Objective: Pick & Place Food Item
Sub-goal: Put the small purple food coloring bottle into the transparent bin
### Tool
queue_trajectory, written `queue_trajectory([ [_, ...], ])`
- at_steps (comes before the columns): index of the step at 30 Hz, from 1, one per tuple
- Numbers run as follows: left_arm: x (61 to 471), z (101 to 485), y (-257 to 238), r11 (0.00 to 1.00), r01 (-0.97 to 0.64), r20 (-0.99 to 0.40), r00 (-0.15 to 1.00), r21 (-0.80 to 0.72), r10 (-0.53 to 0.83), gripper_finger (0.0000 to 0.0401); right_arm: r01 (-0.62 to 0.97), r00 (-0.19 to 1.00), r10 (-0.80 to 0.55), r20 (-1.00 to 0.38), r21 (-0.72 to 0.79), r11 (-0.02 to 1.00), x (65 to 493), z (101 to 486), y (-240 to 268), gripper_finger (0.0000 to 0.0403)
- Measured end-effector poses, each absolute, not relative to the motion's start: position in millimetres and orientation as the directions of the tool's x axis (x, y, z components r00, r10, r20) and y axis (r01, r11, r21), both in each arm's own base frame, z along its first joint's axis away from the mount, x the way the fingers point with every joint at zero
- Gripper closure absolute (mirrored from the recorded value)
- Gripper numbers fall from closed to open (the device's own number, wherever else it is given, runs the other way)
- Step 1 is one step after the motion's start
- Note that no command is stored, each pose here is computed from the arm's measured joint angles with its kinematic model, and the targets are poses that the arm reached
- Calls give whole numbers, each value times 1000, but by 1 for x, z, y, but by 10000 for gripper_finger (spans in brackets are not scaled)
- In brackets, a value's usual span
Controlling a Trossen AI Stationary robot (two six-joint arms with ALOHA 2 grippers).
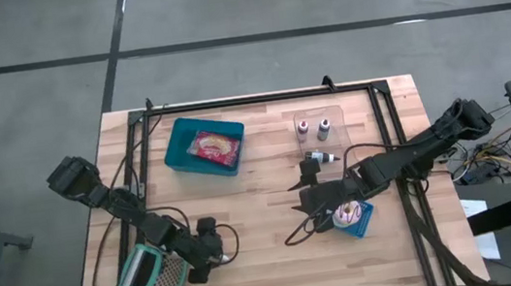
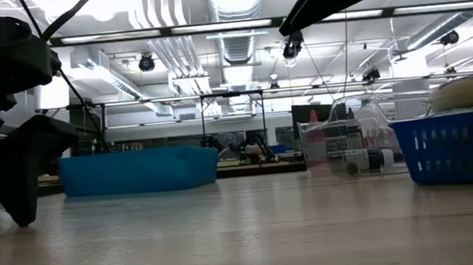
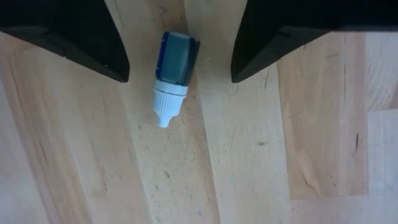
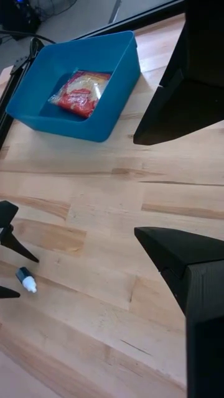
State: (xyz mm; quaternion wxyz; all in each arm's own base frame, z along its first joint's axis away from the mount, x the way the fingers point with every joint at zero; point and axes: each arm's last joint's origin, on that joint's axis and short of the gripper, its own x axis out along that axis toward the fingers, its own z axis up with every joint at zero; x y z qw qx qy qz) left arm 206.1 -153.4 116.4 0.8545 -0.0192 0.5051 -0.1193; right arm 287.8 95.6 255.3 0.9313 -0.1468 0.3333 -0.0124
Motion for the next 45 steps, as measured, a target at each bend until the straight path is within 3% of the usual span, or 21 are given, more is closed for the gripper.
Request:
queue_trajectory([
  [21,202,114,-153,976,178,-876,441,-127,-194,227,-71,777,-121,-617,-276,958,288,255,96,179],
  [35,202,114,-152,980,183,-874,459,-83,-160,339,-71,777,-120,-617,-276,958,288,255,96,179],
  [45,202,114,-152,980,187,-871,467,-67,-148,350,-67,777,-120,-618,-270,960,288,255,96,179],
])
